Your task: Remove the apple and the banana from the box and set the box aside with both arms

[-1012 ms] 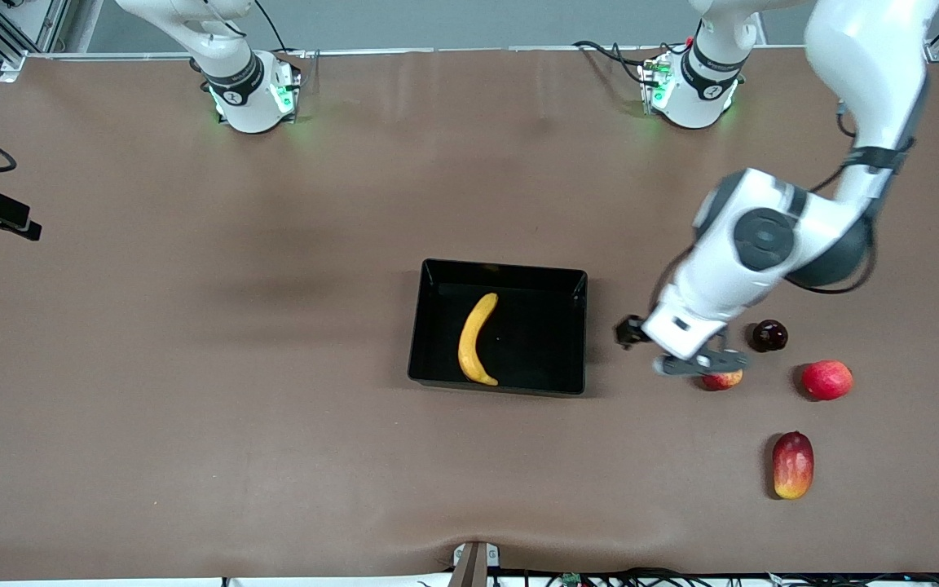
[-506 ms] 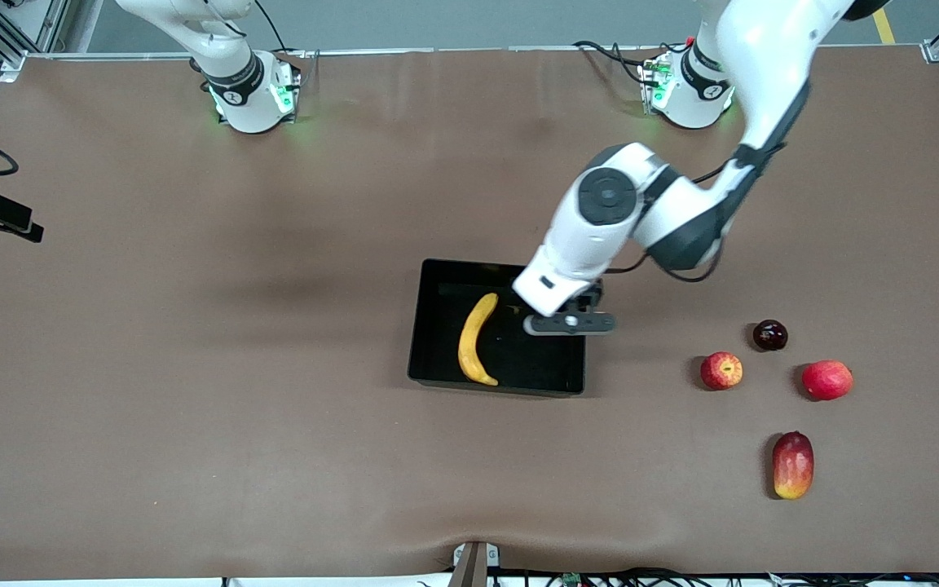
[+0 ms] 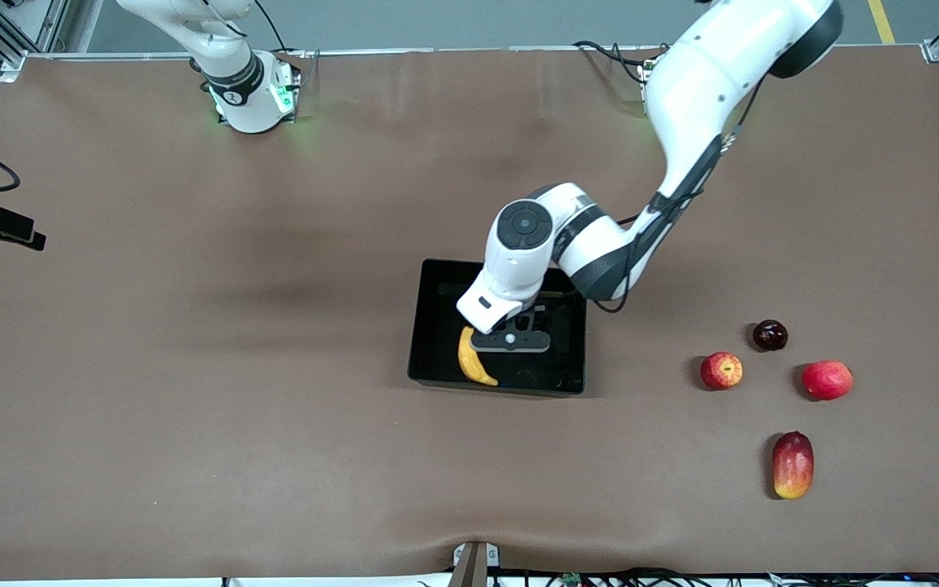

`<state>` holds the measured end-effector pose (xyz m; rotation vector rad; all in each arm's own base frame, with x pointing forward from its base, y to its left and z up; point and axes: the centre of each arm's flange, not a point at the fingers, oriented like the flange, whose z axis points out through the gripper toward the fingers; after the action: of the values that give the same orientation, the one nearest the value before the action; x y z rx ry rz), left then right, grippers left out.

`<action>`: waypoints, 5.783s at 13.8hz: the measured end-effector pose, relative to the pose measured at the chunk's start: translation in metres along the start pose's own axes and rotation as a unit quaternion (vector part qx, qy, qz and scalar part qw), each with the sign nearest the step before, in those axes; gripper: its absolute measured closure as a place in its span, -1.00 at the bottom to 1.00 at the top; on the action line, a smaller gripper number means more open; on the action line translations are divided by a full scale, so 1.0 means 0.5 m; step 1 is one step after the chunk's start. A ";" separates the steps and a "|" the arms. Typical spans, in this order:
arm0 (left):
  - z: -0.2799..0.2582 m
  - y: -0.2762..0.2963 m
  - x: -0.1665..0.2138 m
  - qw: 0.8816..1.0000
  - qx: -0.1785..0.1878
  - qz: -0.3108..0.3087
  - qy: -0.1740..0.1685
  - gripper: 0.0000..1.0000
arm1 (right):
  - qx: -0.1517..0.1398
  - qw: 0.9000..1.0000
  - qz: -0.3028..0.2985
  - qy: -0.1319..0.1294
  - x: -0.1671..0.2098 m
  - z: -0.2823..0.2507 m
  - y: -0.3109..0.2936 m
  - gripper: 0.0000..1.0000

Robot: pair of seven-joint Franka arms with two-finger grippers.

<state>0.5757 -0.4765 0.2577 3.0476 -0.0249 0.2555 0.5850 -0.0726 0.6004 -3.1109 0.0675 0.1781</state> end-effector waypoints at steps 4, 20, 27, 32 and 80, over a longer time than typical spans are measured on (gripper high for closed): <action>0.077 0.020 -0.026 1.000 -0.012 0.011 0.008 -1.00 | 0.001 1.000 0.000 -0.023 0.028 0.051 0.001 -1.00; 0.102 0.046 -0.053 0.999 -0.021 0.033 0.005 -1.00 | 0.088 0.993 0.024 -0.071 0.118 0.212 -0.210 -1.00; 0.111 0.075 -0.076 0.998 -0.037 0.044 0.010 -1.00 | 0.089 0.992 0.031 -0.082 0.128 0.257 -0.327 -1.00; 0.160 0.076 -0.096 0.998 -0.047 0.045 0.006 -1.00 | 0.089 0.992 0.037 -0.083 0.129 0.258 -0.316 -1.00; 0.106 -0.994 0.288 0.956 -0.046 0.289 -0.033 -0.18 | 0.076 0.987 0.137 0.017 0.173 0.535 -0.751 0.89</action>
<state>0.7380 0.0129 0.1894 2.8738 -0.9111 0.1776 0.6571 0.3060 0.3332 -2.9382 0.4873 0.1173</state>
